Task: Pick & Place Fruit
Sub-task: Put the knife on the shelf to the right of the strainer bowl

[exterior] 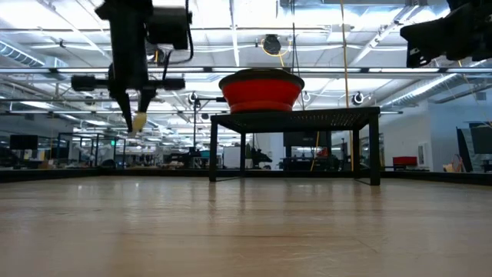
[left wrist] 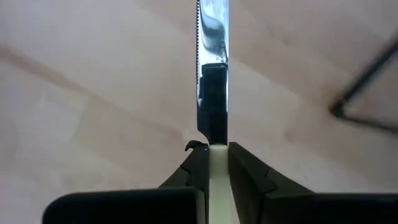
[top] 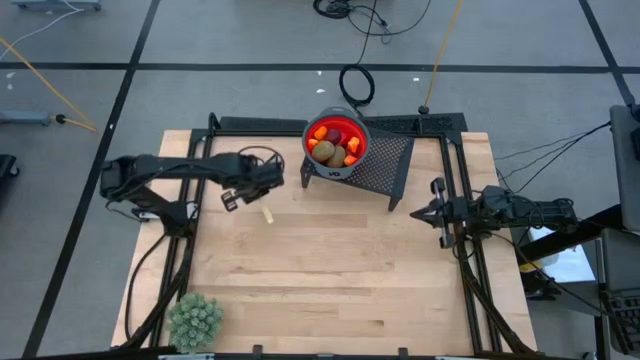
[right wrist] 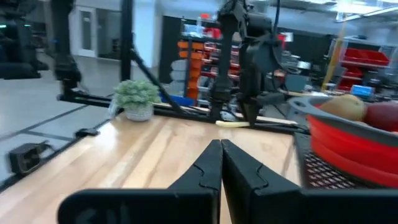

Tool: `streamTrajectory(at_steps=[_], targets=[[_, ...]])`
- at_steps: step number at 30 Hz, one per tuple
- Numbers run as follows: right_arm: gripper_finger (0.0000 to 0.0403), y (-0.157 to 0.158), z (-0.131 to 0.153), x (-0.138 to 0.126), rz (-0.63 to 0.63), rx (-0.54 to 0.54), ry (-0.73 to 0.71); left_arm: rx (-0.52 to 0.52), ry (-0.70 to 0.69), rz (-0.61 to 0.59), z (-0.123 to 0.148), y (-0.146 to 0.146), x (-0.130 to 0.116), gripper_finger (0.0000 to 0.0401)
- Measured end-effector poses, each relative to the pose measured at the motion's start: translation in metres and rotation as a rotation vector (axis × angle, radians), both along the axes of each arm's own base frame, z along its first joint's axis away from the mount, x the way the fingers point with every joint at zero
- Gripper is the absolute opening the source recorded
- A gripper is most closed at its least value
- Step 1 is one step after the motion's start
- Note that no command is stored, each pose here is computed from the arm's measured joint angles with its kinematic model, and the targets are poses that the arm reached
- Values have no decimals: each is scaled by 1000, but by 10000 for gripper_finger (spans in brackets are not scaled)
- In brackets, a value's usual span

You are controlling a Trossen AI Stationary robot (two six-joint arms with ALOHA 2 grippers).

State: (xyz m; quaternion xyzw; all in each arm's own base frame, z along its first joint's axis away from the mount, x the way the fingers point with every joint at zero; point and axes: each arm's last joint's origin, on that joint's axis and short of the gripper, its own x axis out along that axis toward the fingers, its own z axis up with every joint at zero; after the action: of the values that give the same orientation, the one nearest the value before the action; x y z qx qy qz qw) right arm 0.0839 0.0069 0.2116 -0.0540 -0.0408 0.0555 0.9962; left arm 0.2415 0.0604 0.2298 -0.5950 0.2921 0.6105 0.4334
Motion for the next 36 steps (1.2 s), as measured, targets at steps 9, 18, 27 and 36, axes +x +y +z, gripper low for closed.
streamTrajectory(at_steps=[9,18,27,36], targets=[[0,1,2,0,49,123,-7,16,-77,-73,11,-55,2,26],[0,2,12,12,51,176,-64,33,-169,-195,13,-94,8,39],[0,9,11,45,109,359,-11,108,-335,-339,20,-116,20,17],[0,33,5,69,239,384,-16,166,-452,-415,26,-121,30,27]])
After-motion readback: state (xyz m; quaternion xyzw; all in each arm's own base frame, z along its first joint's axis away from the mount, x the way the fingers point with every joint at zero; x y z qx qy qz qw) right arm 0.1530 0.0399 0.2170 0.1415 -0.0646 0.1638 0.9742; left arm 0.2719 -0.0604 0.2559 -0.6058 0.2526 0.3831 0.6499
